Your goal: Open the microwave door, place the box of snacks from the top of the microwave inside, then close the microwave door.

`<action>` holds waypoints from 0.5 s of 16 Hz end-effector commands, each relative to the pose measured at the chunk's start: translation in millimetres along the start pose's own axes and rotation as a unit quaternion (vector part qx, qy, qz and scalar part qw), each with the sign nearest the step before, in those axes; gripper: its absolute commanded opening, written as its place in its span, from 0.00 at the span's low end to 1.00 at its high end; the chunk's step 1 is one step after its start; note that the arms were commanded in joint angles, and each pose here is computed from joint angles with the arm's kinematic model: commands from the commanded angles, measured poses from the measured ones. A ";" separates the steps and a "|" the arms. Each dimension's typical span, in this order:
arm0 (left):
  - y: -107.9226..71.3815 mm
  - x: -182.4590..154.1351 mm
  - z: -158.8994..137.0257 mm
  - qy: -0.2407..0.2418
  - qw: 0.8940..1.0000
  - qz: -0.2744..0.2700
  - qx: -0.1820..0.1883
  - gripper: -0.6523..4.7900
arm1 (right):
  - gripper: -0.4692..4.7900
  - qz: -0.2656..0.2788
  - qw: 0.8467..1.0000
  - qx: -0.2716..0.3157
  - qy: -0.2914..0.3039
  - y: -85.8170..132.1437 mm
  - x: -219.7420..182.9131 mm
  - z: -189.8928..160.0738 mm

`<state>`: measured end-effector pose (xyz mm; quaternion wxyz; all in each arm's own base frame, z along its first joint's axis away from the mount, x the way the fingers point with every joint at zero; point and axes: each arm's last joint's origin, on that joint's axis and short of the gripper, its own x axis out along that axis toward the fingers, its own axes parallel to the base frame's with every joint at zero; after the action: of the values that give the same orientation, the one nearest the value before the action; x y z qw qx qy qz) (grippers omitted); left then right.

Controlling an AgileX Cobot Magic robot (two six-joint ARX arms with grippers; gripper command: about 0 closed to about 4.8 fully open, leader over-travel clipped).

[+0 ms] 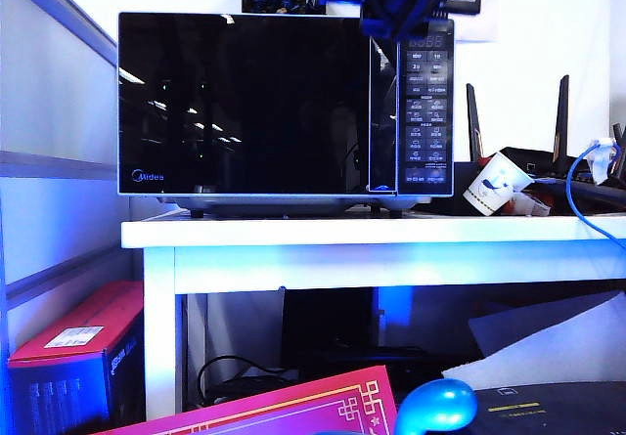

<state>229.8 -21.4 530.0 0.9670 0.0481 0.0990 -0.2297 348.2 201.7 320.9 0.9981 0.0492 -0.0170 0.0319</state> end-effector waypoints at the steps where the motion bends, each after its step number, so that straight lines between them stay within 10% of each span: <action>1: -0.7 -2.7 3.3 -0.012 1.000 0.002 0.008 0.11 | 0.46 -0.002 1.000 0.001 -0.004 1.8 2.6 -2.2; 3: -0.7 -2.7 3.4 -0.013 1.000 0.002 0.008 0.11 | 0.72 -0.002 1.000 0.000 -0.003 2.1 3.6 -4.3; 8: -0.9 -2.6 2.0 -0.006 1.000 0.000 0.005 0.11 | 0.72 -0.008 1.000 -0.009 0.007 1.1 12.5 -19.4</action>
<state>229.8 -21.3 529.8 0.9670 0.0480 0.0998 -0.2293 360.0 206.1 299.3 0.9990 0.0342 0.0027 0.0276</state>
